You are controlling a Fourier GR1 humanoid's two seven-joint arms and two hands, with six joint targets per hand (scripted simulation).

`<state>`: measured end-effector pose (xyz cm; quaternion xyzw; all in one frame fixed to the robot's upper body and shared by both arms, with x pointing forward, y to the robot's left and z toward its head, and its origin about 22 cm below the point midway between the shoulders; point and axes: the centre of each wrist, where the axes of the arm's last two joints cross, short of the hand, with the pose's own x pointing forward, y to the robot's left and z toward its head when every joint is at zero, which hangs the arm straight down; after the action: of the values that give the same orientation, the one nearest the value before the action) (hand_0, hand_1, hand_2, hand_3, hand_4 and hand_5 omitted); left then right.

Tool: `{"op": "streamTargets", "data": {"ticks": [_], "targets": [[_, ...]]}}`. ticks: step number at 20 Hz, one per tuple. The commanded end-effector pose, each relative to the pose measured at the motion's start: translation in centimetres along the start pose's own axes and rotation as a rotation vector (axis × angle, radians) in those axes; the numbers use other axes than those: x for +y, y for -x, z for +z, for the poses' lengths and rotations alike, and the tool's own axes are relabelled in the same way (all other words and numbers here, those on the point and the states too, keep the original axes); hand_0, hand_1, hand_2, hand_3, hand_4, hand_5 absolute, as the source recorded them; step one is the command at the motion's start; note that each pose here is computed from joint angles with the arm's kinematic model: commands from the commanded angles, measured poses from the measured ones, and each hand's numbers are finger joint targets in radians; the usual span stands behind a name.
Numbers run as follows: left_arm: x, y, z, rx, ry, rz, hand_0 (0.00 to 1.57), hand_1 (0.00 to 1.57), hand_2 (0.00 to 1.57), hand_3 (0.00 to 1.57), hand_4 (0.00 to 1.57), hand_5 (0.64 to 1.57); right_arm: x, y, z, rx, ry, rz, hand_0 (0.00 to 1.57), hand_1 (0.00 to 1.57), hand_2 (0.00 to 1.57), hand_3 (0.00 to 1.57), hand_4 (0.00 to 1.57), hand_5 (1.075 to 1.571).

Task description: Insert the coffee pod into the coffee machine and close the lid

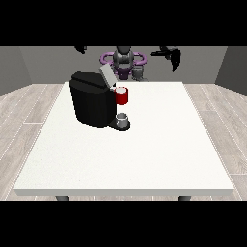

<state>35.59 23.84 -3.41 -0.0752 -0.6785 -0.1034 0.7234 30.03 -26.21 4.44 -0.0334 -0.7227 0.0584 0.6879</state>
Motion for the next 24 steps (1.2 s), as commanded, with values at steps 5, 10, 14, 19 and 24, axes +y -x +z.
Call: {"op": "streamTargets", "data": {"ticks": [5, 10, 14, 19, 24], "targets": [[-1.7, -0.9, 1.6, -0.053, -0.012, 0.034, 0.0, 0.0, 0.0, 0.0, 0.22, 1.571, 2.5, -0.3, -1.6, -0.005, -0.057, -0.004, 0.0, 0.0, 0.0, 0.0, 0.0, 1.571], [-0.4, -1.7, 2.9, -0.095, -0.029, 0.037, 0.0, 0.0, 0.0, 0.0, 0.0, 1.571, 2.2, -1.1, -3.4, -0.021, -0.04, -0.041, 0.0, 0.0, 0.0, 0.0, 0.0, 1.571], [-0.9, -3.5, 3.0, -0.128, -0.043, 0.045, 0.0, 0.0, 0.0, 0.0, 0.0, 1.571, 1.4, -1.0, -4.8, -0.029, -0.012, -0.049, 0.0, 0.0, 0.0, 0.0, 0.0, 1.571], [-0.7, -3.9, 4.2, -0.137, -0.09, -0.001, 0.0, 0.0, 0.0, 0.0, 0.0, 1.571, 2.6, -0.8, -5.8, -0.047, -0.071, -0.038, 0.0, 0.0, 0.0, 0.0, 0.0, 1.571], [1.9, -2.8, 6.4, -0.11, -0.107, -0.006, 0.0, 0.0, 0.0, 0.0, 0.0, 1.571, 2.5, -1.7, -6.7, -0.041, -0.086, -0.001, 0.0, 0.0, 0.0, 0.0, 0.0, 1.571]]}}
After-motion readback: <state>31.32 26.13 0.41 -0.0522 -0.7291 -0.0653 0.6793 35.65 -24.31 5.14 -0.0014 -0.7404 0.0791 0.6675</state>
